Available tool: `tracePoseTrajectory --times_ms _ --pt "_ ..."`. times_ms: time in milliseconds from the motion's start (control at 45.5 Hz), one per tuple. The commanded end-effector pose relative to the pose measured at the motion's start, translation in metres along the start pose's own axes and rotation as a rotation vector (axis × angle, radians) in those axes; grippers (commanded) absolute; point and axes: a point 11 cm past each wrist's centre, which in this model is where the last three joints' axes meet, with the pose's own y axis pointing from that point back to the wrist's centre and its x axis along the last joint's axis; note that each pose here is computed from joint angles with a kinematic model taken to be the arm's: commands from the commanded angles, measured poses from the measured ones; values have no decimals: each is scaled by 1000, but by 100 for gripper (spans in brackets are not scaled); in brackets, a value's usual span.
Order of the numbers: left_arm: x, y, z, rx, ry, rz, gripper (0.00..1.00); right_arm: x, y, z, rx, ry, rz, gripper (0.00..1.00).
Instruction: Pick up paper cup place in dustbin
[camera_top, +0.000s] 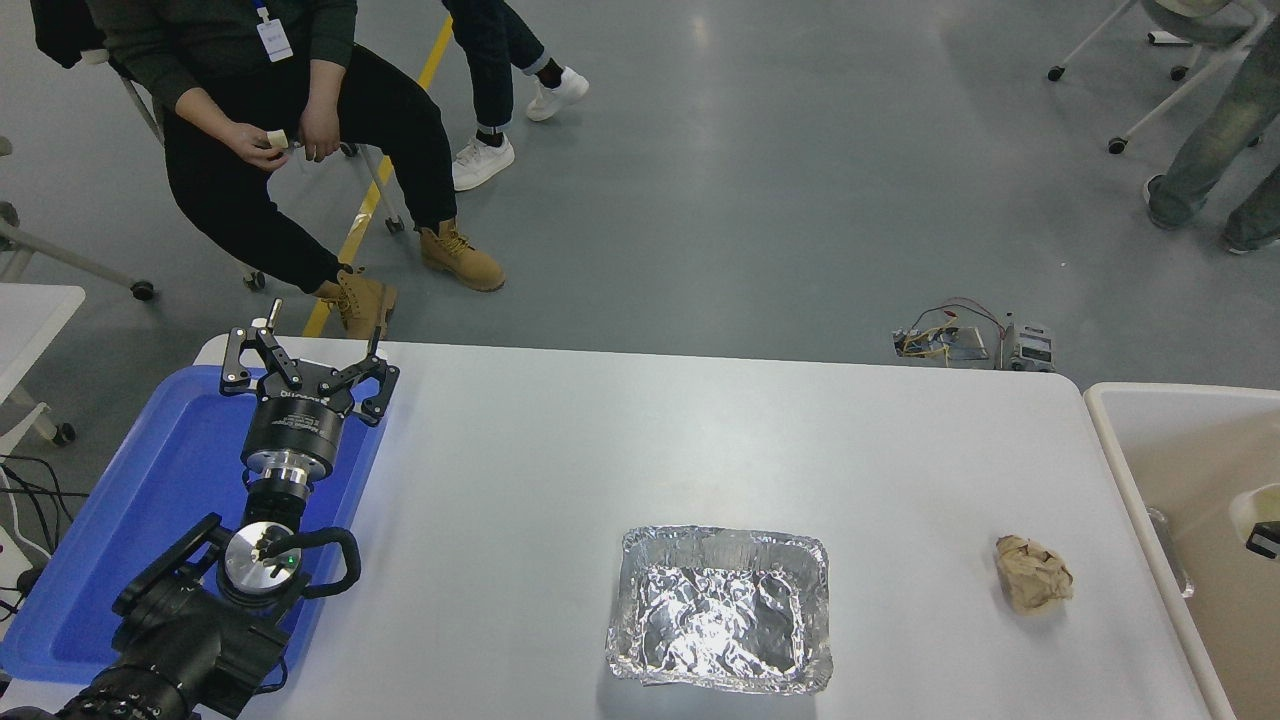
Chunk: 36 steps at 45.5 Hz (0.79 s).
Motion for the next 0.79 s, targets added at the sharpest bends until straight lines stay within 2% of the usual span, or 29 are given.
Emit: tracePoseTrajectory --times_ms 0,154,220,396,484,527,769 --pt "0 0 0 0 0 0 100 -8 2 2 -4 -4 -14 0" --pt "0 0 0 0 0 0 100 -8 2 2 -4 -5 -14 1" --pt "0 0 0 1 -1 0 100 -8 2 2 -4 -5 -14 13" --pt "0 0 0 0 0 0 100 -9 2 1 -1 -6 -16 51" --pt "0 0 0 1 -1 0 100 -7 2 1 -1 -2 -8 88" --pt "0 0 0 0 0 0 100 -5 1 -1 2 -4 -2 98" --pt "0 0 0 0 0 0 100 12 -4 -18 27 -25 32 99"
